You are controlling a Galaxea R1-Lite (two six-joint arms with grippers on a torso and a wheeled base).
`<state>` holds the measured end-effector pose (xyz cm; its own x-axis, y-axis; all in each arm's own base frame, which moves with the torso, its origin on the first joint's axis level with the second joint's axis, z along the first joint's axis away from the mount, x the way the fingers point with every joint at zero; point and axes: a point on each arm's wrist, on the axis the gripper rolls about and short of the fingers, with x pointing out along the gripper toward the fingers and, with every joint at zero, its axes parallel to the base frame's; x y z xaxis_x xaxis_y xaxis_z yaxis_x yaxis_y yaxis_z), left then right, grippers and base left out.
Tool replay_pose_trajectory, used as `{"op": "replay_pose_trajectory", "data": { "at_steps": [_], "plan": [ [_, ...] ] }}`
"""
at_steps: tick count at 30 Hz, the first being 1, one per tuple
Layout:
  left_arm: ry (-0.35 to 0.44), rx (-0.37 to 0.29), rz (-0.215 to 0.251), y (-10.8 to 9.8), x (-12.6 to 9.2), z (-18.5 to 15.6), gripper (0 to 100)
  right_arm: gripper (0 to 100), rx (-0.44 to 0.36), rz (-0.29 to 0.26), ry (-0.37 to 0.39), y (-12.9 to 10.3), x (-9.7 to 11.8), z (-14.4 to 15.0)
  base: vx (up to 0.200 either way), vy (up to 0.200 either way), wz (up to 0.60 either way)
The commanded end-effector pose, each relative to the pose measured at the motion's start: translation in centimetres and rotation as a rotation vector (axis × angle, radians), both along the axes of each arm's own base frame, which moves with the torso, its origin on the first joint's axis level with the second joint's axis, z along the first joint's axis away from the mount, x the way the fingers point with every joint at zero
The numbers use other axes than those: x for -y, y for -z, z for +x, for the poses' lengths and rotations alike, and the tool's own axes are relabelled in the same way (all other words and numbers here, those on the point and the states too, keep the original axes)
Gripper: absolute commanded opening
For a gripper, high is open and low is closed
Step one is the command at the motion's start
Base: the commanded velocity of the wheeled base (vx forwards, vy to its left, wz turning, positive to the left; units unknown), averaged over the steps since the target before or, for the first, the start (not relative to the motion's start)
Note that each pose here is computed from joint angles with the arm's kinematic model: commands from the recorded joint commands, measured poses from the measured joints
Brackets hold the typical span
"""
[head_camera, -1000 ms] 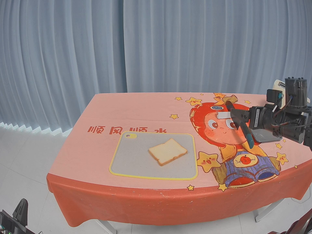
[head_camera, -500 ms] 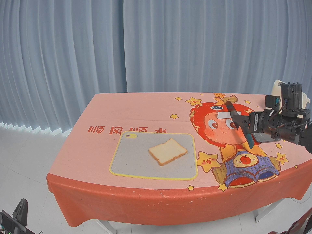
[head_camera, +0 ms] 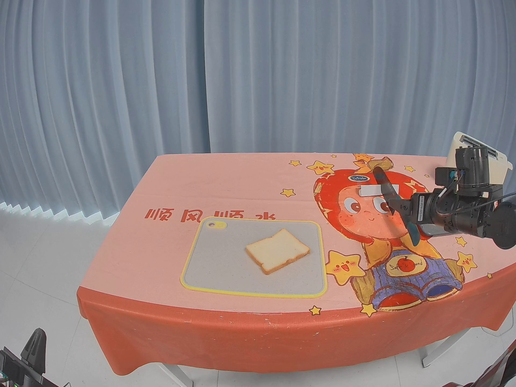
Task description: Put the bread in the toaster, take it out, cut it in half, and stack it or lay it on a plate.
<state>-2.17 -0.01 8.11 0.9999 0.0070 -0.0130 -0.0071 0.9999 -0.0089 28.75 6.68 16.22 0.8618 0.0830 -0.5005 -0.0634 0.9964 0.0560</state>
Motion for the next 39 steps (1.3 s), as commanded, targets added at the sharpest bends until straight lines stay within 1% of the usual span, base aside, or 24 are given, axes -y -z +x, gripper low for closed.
{"op": "replay_pose_trajectory", "data": {
  "at_steps": [1, 11, 20, 22, 23, 25, 39],
  "plan": [
    [-0.001, -0.018, 0.000, 0.5, 0.0, 0.1, 0, 100, -0.029, -0.004, 0.001, 0.9, 0.3, 0.6, 0.000, 0.000, 0.00],
    [-0.001, -0.018, 0.000, 0.5, 0.0, 0.1, 0, 100, -0.027, 0.009, 0.035, 1.0, 1.2, 2.1, 0.000, 0.000, 0.00],
    [-0.001, -0.018, 0.000, 0.5, 0.0, 0.1, 0, 100, -0.032, 0.011, 0.038, 1.5, 1.2, 2.5, 0.000, 0.000, 0.00],
    [-0.001, -0.019, 0.000, 0.5, 0.0, 0.1, 0, 100, -0.016, 0.014, 0.038, 1.4, 1.2, 2.6, 0.000, 0.000, 0.00],
    [-0.001, -0.018, 0.000, 0.5, 0.0, 0.1, 0, 100, 0.008, 0.019, 0.037, 1.5, 1.1, 2.8, 0.000, 0.000, 0.00],
    [-0.001, -0.019, 0.000, 0.5, 0.0, 0.1, 0, 100, 0.016, 0.018, 0.037, 1.8, 1.0, 3.1, 0.000, 0.000, 0.00],
    [-0.001, -0.018, 0.000, 0.5, 0.0, 0.1, 0, 100, 0.000, 0.011, 0.030, 2.4, 0.9, 3.1, 0.000, 0.000, 0.00]
  ]
}}
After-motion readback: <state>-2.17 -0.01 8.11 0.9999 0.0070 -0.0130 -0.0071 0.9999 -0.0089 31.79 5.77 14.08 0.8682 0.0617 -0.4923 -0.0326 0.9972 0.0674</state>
